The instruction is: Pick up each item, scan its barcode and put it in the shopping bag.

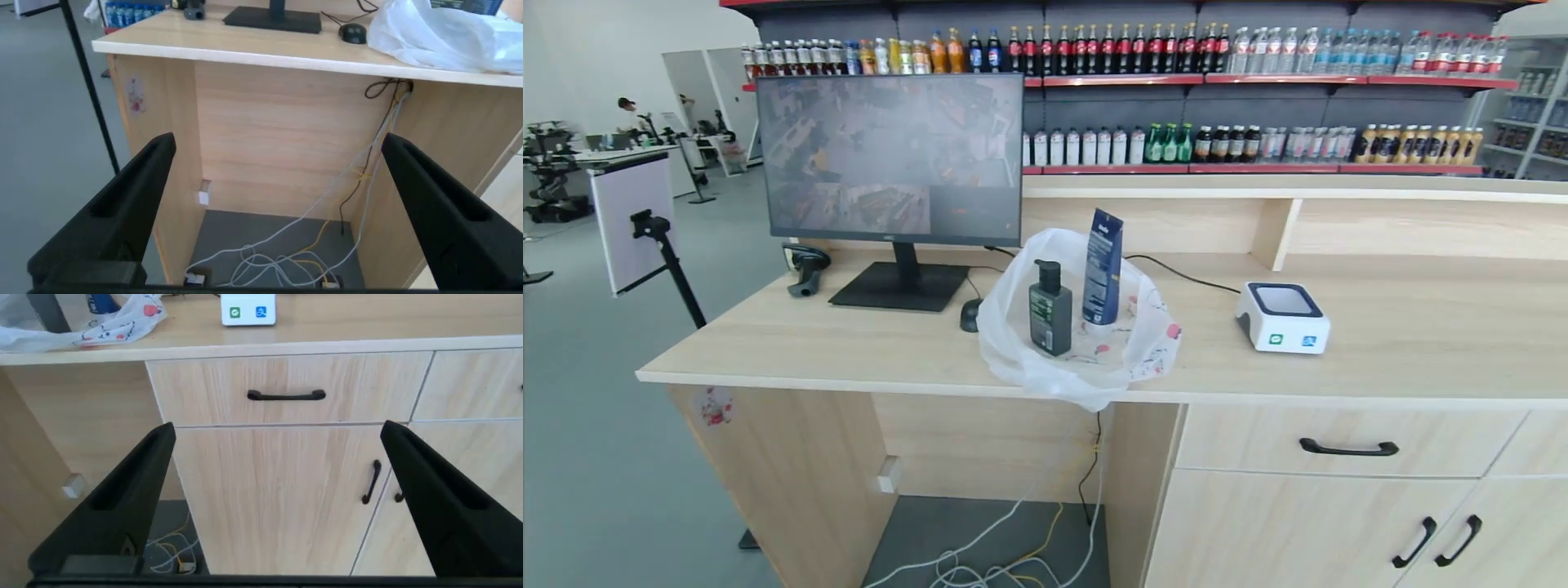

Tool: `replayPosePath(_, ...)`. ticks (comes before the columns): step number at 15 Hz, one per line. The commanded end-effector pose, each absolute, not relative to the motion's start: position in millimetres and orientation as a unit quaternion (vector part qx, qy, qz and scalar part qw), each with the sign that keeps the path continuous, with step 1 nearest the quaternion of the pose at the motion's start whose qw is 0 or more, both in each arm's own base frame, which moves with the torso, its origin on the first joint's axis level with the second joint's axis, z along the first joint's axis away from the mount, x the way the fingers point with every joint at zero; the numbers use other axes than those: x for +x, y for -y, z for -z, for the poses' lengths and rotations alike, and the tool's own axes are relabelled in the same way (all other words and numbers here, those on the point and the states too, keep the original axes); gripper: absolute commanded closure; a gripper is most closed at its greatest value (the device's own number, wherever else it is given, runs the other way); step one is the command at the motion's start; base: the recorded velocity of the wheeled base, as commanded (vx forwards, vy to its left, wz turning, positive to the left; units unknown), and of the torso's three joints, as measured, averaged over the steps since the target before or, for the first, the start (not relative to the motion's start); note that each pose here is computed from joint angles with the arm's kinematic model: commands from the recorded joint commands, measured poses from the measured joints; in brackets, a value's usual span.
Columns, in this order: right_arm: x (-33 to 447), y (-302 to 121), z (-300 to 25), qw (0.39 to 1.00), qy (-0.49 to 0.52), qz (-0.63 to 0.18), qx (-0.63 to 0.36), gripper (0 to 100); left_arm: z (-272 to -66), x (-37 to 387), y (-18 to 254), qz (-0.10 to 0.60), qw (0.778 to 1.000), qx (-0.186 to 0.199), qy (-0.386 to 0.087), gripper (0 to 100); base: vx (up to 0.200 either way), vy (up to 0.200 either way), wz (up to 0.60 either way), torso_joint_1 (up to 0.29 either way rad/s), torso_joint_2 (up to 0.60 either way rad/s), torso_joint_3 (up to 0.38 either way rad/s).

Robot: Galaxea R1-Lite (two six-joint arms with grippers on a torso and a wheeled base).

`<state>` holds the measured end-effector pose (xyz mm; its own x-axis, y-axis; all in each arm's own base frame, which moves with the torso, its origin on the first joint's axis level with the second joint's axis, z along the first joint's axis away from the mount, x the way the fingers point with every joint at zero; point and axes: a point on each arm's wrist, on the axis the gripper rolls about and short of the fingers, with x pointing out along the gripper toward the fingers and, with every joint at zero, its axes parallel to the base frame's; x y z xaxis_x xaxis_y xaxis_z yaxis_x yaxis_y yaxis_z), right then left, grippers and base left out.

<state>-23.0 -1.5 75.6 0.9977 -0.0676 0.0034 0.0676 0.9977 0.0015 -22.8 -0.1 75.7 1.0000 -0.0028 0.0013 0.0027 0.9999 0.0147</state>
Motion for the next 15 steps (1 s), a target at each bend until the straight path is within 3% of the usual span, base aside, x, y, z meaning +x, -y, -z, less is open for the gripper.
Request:
replayPosePath(1, -22.9, 1.5, -75.6, 0.999, 0.001, 0.034, 0.002, 0, -75.6, -22.8, 0.1, 0.002, 1.000, 0.008, 0.001, 0, 0.000, 0.000, -0.60, 0.012, 0.01, 0.002)
replayPosePath(10, -22.9, 1.5, -75.6, 0.999, 0.001, 0.034, -0.002, 0, -75.5, -22.8, 0.1, 0.002, 1.000, 0.007, 0.000, 0, 0.000, -0.178, 0.00, 0.003, 0.00, 0.001)
replayPosePath(13, -22.8, 1.3, -75.6, 1.000, 0.000, 0.028, -0.015, 0, -75.5, -22.8, 0.1, 0.002, 1.000, 0.007, 0.000, 0, 0.000, -0.200, 0.60, 0.005, 0.01, 0.004)
replayPosePath(15, -22.8, 1.3, -75.6, 1.000, 0.000, 0.027, -0.011, 0, -75.5, -22.8, 0.1, 0.002, 1.000, 0.007, 0.000, 0, 0.000, -0.200, 0.00, 0.002, 0.01, 0.009)
